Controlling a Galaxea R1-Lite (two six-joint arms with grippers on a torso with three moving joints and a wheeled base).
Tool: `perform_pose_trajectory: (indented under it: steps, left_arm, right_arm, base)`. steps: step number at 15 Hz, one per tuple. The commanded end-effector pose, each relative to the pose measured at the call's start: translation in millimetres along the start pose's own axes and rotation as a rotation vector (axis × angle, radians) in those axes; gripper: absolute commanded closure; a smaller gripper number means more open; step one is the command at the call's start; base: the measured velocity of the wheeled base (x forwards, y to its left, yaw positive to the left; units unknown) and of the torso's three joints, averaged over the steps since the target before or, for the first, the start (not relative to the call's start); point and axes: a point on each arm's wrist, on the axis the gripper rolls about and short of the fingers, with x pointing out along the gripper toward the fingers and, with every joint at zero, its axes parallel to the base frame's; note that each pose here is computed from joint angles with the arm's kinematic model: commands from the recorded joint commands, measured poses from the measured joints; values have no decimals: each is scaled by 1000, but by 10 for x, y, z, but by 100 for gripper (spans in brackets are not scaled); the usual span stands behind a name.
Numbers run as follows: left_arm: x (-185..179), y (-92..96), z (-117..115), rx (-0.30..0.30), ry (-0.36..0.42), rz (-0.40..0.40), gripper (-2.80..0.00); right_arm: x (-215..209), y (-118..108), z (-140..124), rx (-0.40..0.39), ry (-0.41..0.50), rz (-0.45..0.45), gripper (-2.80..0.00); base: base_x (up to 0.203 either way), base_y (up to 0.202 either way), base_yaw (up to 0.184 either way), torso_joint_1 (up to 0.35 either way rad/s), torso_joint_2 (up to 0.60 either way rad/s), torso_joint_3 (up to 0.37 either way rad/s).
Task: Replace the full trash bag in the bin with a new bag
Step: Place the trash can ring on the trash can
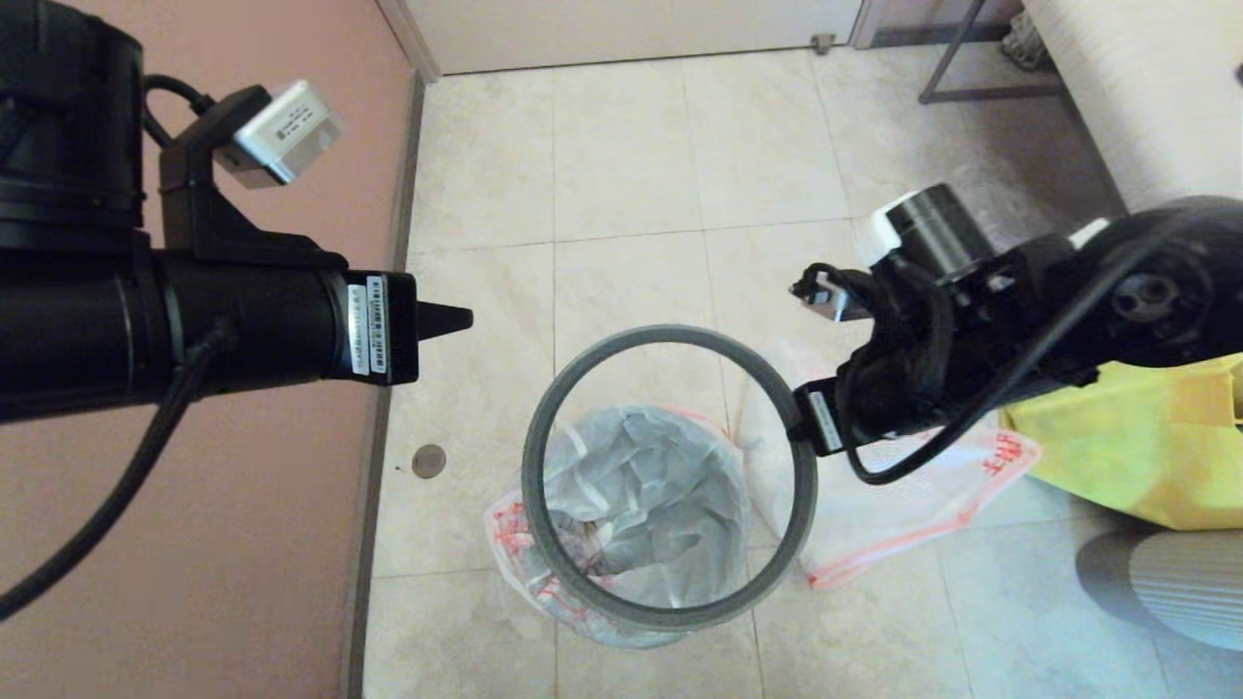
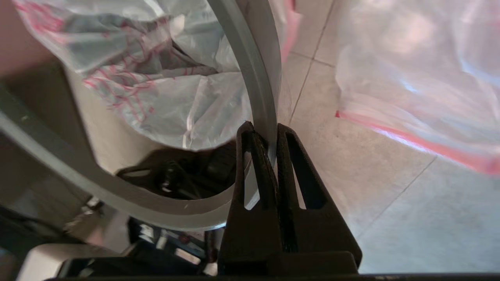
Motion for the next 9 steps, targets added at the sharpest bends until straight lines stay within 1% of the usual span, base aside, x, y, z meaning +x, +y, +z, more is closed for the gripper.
perform_pose_trajectory:
  steps: [1,5,9]
  left_arm:
    - [2,18,0,-4,2,8,0]
    - [-23,21,17,-5,-8,7,0]
    - [-47,26,26,-6,-15,8,0]
  right_arm:
    - [435,124,5,-31,73,-4,0]
    - [822,164,21,-62,114,-29,0]
    - [1044,143,75,-70,117,-39,0]
  base:
    - [0,0,0,0,0,0]
    - [0,0,0,0,0,0]
    - [0,0,0,0,0,0]
